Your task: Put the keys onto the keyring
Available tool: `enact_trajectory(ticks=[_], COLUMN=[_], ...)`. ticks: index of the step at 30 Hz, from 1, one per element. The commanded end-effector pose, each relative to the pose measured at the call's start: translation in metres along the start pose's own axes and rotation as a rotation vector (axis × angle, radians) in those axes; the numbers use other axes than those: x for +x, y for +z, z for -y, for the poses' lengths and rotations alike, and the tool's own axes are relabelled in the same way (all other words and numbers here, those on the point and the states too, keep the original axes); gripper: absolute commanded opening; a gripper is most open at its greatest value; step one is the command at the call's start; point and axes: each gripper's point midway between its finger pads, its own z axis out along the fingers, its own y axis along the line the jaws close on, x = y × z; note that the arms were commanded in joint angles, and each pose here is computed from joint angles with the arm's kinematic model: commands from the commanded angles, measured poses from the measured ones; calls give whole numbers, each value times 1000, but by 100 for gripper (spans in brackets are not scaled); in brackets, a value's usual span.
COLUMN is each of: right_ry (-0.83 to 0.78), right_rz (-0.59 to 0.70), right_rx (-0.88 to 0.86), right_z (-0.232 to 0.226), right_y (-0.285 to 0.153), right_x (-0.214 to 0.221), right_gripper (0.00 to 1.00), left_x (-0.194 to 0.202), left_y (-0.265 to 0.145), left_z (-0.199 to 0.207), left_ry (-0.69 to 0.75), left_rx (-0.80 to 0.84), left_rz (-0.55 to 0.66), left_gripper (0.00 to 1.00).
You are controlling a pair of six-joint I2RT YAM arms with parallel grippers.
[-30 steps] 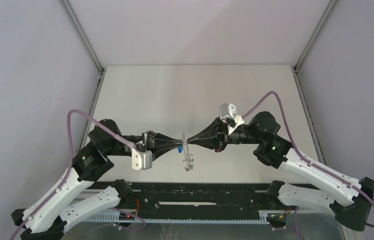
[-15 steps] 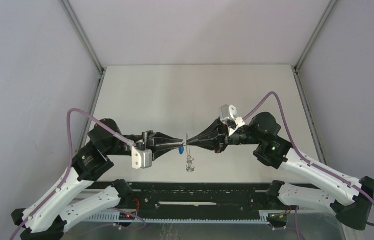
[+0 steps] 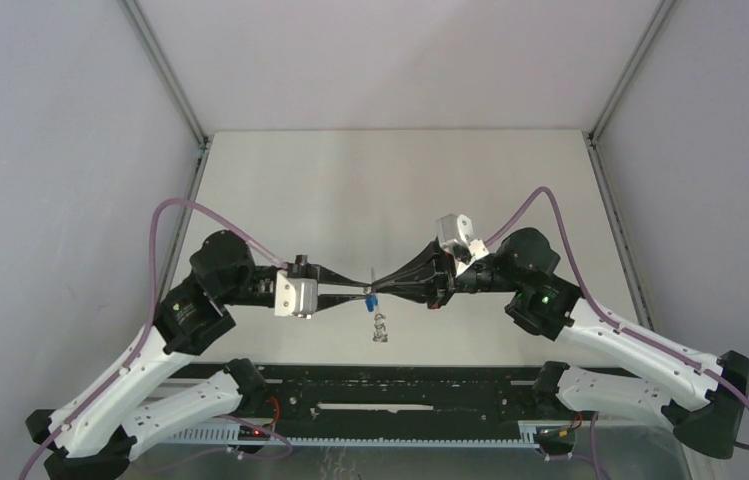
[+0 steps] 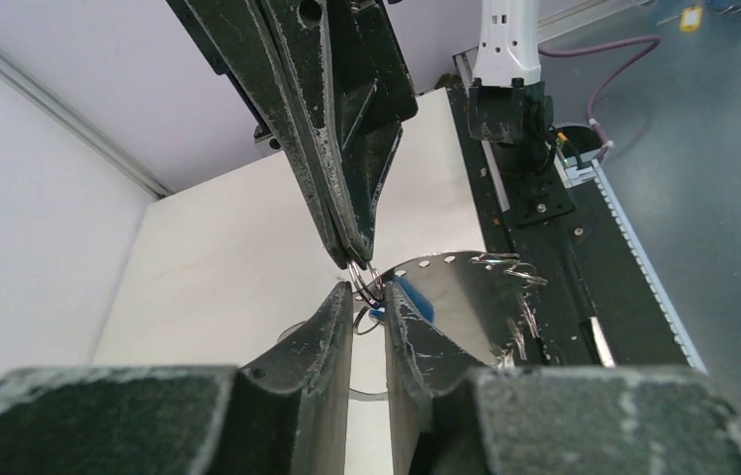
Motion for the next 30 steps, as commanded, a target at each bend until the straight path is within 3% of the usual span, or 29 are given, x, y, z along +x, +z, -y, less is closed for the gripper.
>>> enact_trajectory(ticks=[1,5,10,13,22,30], right_ry=[-78,-85,-109,-109,-123,-125], right_rz=[60,55,49,61,112,112], right_rx=[10,20,29,28,34,32], right_z=[-2,-1,0,-1,-1,-1], right_y=[-2,-4,-7,-6,0,2], right_x=[-21,-21,-21,-24,-29,-28], right_gripper=[0,0,0,0,0,0], left_x=[-30,-35,-38,-40,-38,-39], left_y=[-7,-10,-13,-12,-9,-8], left_z=[-4,-4,-3,-8,-10,-9], left_ry=[-2,6,-4,-46,-246,-265], left_rx=[-18,-22,-19,-43,-65,-56], left_rz=[49,56,57,61,55,56], left_gripper=[24,30,45,46,22,17])
